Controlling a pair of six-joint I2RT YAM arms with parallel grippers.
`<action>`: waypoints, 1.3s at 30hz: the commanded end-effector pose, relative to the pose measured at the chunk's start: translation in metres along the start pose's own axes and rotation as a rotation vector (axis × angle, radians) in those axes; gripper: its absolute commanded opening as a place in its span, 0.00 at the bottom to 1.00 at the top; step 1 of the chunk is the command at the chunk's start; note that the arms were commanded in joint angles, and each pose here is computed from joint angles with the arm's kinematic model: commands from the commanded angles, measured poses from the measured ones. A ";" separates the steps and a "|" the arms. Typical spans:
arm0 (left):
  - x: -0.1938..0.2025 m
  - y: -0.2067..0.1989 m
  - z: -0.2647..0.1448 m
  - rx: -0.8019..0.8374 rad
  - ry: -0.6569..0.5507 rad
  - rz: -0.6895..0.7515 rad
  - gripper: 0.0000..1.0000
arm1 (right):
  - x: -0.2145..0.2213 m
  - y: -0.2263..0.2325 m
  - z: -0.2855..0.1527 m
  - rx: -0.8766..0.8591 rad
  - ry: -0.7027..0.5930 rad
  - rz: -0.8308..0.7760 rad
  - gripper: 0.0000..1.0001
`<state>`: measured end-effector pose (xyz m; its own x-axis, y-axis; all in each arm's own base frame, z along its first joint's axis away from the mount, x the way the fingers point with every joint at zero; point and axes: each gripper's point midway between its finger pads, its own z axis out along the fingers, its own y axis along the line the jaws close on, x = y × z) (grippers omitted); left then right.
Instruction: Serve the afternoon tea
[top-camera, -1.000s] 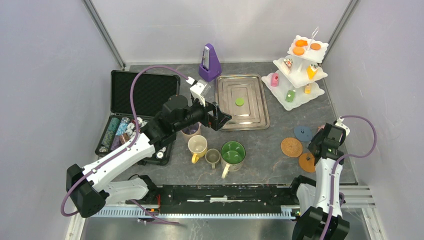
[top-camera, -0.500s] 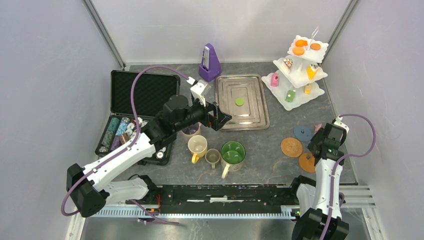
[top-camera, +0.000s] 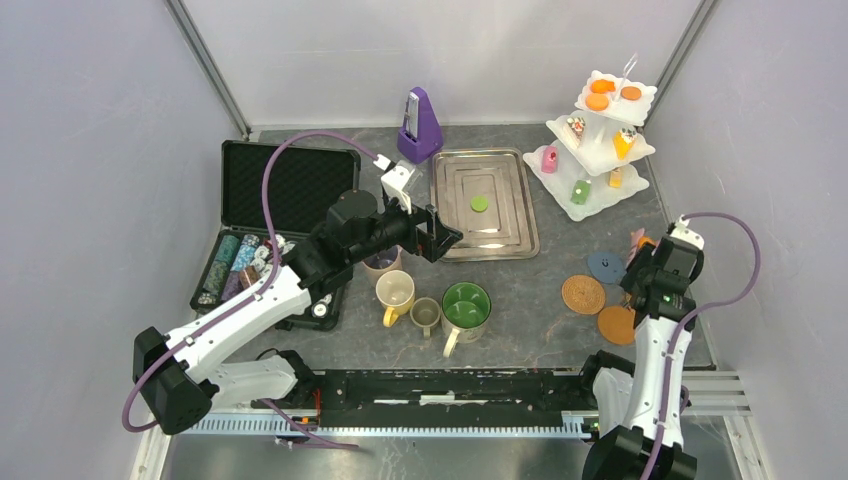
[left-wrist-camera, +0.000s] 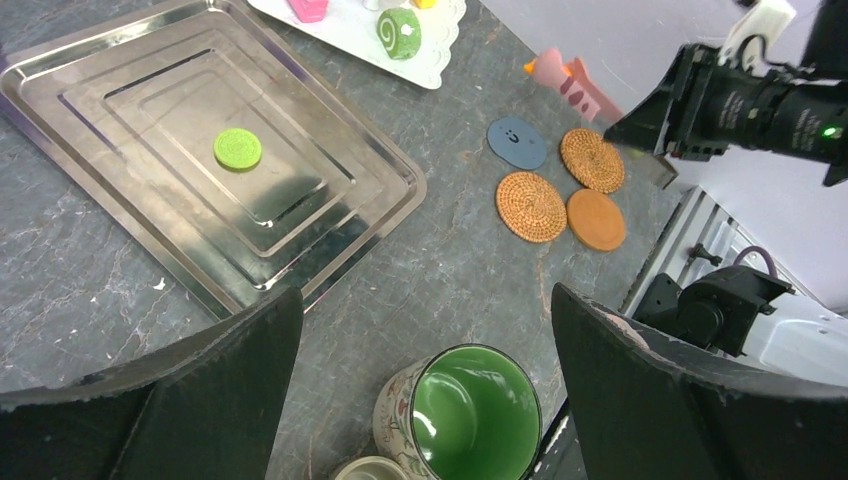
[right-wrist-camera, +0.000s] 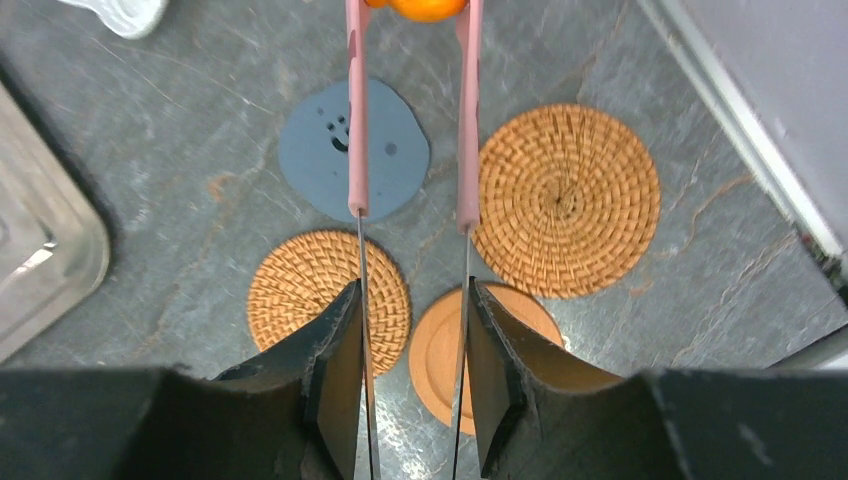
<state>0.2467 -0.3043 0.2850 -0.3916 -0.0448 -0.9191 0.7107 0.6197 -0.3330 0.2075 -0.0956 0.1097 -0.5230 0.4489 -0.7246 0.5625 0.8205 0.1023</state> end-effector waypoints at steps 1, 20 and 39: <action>-0.022 -0.002 -0.005 -0.005 -0.061 0.081 0.99 | -0.065 0.015 -0.024 -0.064 -0.176 -0.046 0.14; -0.039 -0.009 -0.018 0.008 -0.104 0.096 1.00 | -0.256 0.098 -0.154 -0.409 -0.522 -0.115 0.12; -0.041 -0.006 -0.020 -0.008 -0.111 0.107 1.00 | -0.281 0.130 -0.093 -0.532 -0.437 -0.134 0.14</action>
<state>0.2445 -0.2942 0.3027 -0.3313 -0.0550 -0.9419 0.7215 0.6286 -0.2904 0.3635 -0.0802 0.3788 -0.2413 0.2785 -0.9296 0.0855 0.9603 0.2655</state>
